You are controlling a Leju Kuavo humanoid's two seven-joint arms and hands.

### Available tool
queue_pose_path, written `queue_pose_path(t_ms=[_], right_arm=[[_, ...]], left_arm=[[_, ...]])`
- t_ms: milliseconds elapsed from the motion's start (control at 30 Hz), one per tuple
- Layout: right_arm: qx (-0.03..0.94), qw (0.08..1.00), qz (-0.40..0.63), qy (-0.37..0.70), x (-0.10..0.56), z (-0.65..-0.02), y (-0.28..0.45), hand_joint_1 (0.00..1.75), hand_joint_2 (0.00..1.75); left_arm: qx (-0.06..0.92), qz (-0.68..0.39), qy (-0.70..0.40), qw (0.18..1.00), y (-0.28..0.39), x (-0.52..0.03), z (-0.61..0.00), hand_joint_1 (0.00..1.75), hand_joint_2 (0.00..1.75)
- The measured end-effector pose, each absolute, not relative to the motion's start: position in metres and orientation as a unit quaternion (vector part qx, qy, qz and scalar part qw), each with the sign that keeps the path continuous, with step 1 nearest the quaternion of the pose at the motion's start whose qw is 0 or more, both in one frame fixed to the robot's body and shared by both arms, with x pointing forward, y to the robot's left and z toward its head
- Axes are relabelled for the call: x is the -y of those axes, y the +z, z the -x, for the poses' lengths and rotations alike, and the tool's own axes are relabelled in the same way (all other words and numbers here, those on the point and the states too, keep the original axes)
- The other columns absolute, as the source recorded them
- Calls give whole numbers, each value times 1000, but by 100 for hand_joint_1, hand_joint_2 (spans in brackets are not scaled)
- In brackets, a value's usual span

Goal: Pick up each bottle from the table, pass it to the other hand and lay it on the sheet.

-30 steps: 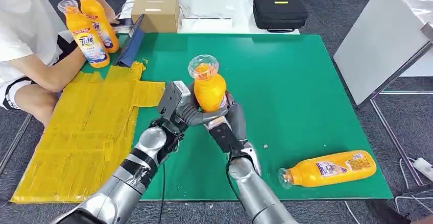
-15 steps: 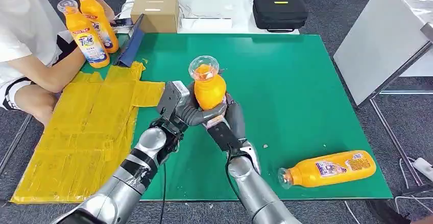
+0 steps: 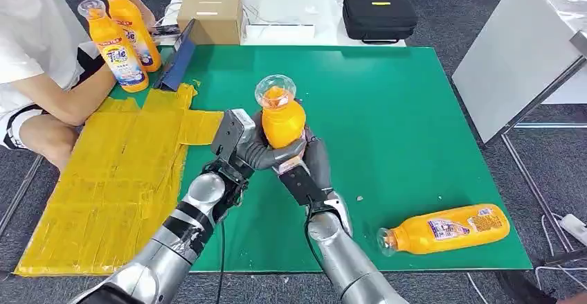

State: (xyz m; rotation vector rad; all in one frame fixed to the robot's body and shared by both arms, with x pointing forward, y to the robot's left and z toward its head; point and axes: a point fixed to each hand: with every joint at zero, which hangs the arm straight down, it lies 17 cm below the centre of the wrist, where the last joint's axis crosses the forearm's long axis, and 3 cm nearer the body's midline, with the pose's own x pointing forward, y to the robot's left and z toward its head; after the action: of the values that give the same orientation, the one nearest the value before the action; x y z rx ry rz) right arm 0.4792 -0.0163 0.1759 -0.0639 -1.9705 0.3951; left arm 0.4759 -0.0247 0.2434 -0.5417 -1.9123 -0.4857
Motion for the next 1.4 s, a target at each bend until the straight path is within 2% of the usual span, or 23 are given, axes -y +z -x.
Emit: queue_pose_path(t_ms=[67, 100, 133, 333, 600, 967, 1133, 1267, 1400], right_arm=[[828, 536, 27, 166, 16, -479, 176, 175, 175], [828, 535, 27, 166, 16, -479, 177, 133, 175], [828, 535, 27, 165, 16, -480, 177, 0, 175], [836, 527, 25, 151, 19, -477, 186, 0, 175], [876, 466, 46, 116, 36, -454, 240, 0, 175], [898, 426, 49, 100, 44, -436, 272, 0, 175], [913, 395, 74, 68, 64, -421, 295, 0, 175], [926, 360, 96, 52, 77, -407, 318, 0, 175], [931, 336, 122, 68, 83, -402, 330, 0, 175]], left_arm=[[798, 226, -199, 522, 244, 24, -476, 175, 175], [798, 227, -197, 522, 244, 23, -477, 175, 175], [799, 226, -195, 523, 244, 23, -477, 175, 175], [811, 192, -169, 526, 246, 5, -490, 175, 175], [855, -80, -132, 496, 269, -103, -547, 175, 175], [850, -140, -121, 492, 273, -145, -562, 175, 175], [837, -273, -121, 459, 275, -202, -569, 175, 175], [794, -405, -185, 413, 260, -237, -568, 175, 175], [711, -503, -330, 364, 211, -247, -562, 175, 175]])
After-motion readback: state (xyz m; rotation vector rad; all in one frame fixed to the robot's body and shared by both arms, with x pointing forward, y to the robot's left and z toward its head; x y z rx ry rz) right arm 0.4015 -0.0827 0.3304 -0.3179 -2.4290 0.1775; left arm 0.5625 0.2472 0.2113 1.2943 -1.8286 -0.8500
